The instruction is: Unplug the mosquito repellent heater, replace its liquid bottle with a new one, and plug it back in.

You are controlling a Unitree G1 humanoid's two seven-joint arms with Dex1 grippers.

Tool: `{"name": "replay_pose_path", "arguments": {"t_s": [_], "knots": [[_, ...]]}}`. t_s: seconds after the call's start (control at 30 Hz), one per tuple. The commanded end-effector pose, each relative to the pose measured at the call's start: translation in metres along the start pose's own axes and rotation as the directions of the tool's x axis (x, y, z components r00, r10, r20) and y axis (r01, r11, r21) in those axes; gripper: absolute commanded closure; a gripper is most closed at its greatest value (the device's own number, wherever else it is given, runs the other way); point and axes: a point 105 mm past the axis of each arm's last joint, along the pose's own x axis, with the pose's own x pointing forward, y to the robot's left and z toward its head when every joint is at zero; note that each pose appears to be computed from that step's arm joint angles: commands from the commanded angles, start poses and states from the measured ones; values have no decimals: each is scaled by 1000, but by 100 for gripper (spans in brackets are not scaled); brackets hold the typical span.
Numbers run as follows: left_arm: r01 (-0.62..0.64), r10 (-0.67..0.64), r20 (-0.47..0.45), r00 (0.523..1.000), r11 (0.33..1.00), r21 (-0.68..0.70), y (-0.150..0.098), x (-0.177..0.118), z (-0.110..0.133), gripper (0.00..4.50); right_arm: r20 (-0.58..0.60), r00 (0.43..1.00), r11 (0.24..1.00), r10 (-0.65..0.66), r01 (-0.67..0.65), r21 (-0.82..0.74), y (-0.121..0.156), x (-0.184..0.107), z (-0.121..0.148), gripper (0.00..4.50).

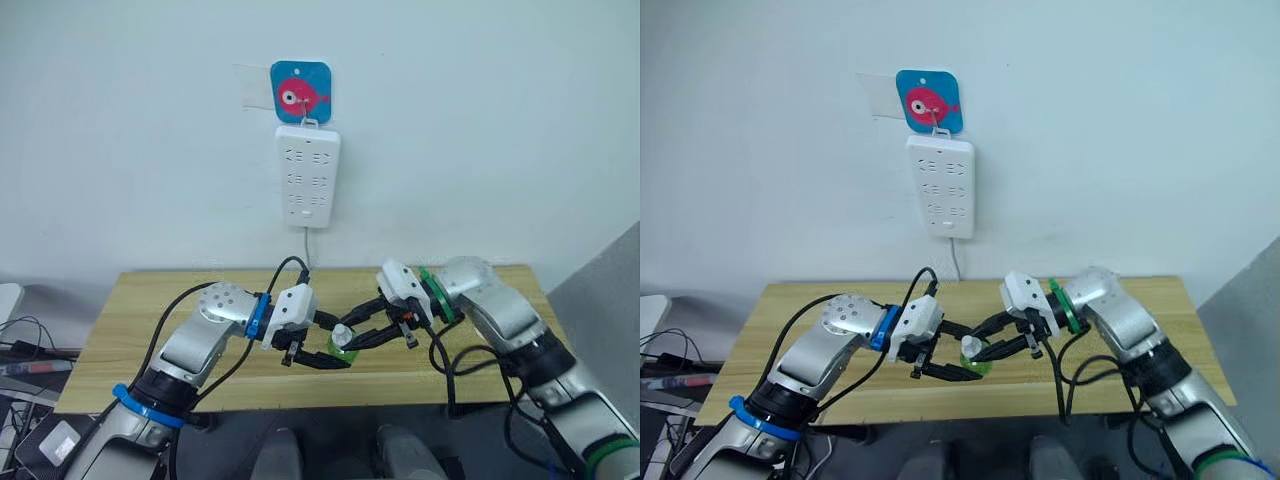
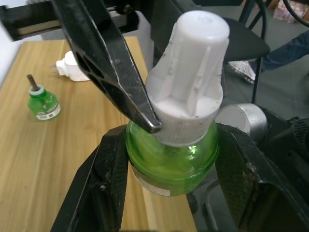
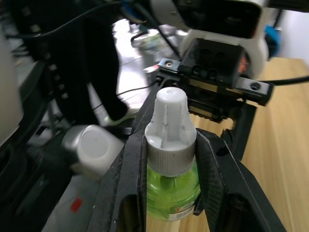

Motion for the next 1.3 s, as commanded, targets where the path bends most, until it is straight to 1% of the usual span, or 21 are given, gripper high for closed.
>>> {"name": "replay_pose_path", "arguments": {"t_s": [0.03,0.07,0.13,0.17,0.23,0.4,0.5,0.6,0.67,0.77,0.8,0.87,0.93,1.3], "knots": [[0,0,-7,1000,1000,23,-2,-3,3,226,-14,998,996,63,-63,-70,-1,-4,8,347],[-3,3,-6,1000,1000,21,-2,-3,3,226,-12,998,996,60,-61,-64,-3,-6,9,347],[-11,11,-6,1000,1000,17,-2,-3,2,226,-9,998,997,57,-57,-44,-3,-12,10,276],[-17,17,-7,1000,1000,16,-2,-3,2,226,-8,999,998,53,-54,-37,-3,-14,11,250],[-37,37,-6,999,999,11,0,-4,1,226,-7,1000,999,25,-25,-29,-2,-20,11,183],[-109,109,12,994,994,-7,12,-6,1,226,-3,991,991,-135,135,22,2,-43,8,6],[-156,156,14,988,988,-15,20,-8,-1,226,-1,967,966,-253,253,49,7,-47,9,2],[-184,185,26,982,983,-29,24,-9,0,226,23,926,925,-376,374,71,6,-43,12,2],[-212,213,30,977,977,-31,29,-10,0,226,45,876,874,-481,474,106,2,-40,15,2],[-249,250,41,967,968,-39,36,-11,2,226,61,827,825,-559,547,143,2,-33,16,2],[-252,254,44,966,967,-42,37,-10,2,226,63,814,811,-578,565,149,2,-30,16,18],[-252,254,48,966,967,-44,38,-8,4,226,67,807,805,-587,571,161,4,-24,15,60],[-247,249,49,967,968,-44,38,-7,5,226,64,812,809,-580,565,162,6,-19,15,126],[-244,246,53,968,968,-53,39,-6,7,226,48,797,793,-602,590,151,-3,-13,11,126]]}}
